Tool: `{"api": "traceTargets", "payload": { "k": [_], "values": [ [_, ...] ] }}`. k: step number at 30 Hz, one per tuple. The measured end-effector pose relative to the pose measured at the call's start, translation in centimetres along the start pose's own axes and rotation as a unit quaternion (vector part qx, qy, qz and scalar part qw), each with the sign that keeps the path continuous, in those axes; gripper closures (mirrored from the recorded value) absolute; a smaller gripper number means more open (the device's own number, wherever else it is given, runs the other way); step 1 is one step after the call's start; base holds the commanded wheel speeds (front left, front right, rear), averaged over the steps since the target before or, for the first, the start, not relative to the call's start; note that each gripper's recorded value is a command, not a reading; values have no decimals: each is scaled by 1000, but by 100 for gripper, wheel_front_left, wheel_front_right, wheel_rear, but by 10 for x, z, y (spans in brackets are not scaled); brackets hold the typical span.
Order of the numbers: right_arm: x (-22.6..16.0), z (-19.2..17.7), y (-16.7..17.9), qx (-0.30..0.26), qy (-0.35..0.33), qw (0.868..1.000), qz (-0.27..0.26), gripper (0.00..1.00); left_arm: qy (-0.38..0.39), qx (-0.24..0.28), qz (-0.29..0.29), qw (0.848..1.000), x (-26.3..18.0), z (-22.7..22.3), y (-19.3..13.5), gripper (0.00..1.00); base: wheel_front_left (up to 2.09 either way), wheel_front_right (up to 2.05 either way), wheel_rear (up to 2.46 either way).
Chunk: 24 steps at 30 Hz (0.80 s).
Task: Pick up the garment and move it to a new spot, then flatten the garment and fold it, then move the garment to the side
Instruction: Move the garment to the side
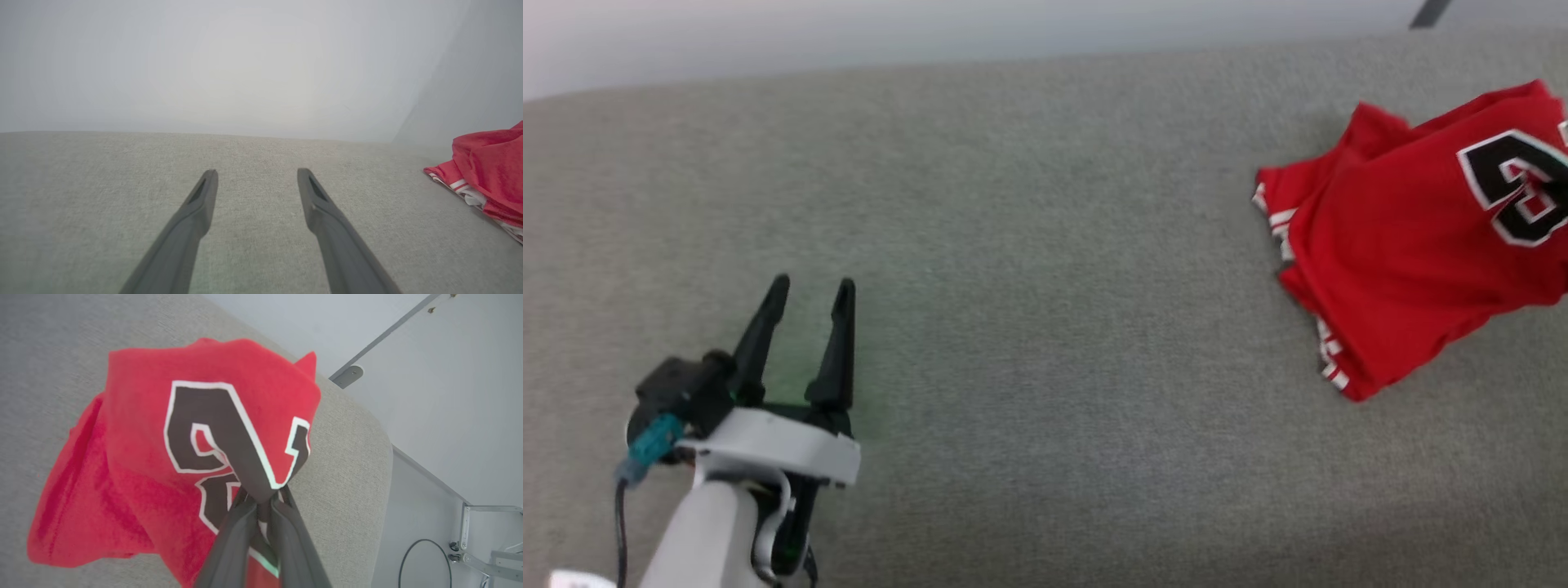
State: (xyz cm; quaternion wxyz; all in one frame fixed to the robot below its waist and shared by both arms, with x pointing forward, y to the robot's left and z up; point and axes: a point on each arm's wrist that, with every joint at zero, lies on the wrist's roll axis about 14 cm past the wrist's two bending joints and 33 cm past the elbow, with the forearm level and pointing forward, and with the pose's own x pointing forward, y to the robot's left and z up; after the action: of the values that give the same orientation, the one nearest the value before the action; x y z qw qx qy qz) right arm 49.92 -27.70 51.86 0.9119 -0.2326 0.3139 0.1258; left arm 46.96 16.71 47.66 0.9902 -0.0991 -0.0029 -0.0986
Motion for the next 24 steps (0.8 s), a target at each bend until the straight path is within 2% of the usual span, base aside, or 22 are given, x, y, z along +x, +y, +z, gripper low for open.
{"api": "traceTargets", "payload": {
  "k": [14,24],
  "values": [
    [8,-71,-82,-17,54,993,-103,100,34,2,-86,996,64,-45,-36,0,0,0,0],
    [5,-117,-135,-67,103,977,-174,100,56,-1,-136,989,93,-82,-59,0,0,0,0]
  ]
}}
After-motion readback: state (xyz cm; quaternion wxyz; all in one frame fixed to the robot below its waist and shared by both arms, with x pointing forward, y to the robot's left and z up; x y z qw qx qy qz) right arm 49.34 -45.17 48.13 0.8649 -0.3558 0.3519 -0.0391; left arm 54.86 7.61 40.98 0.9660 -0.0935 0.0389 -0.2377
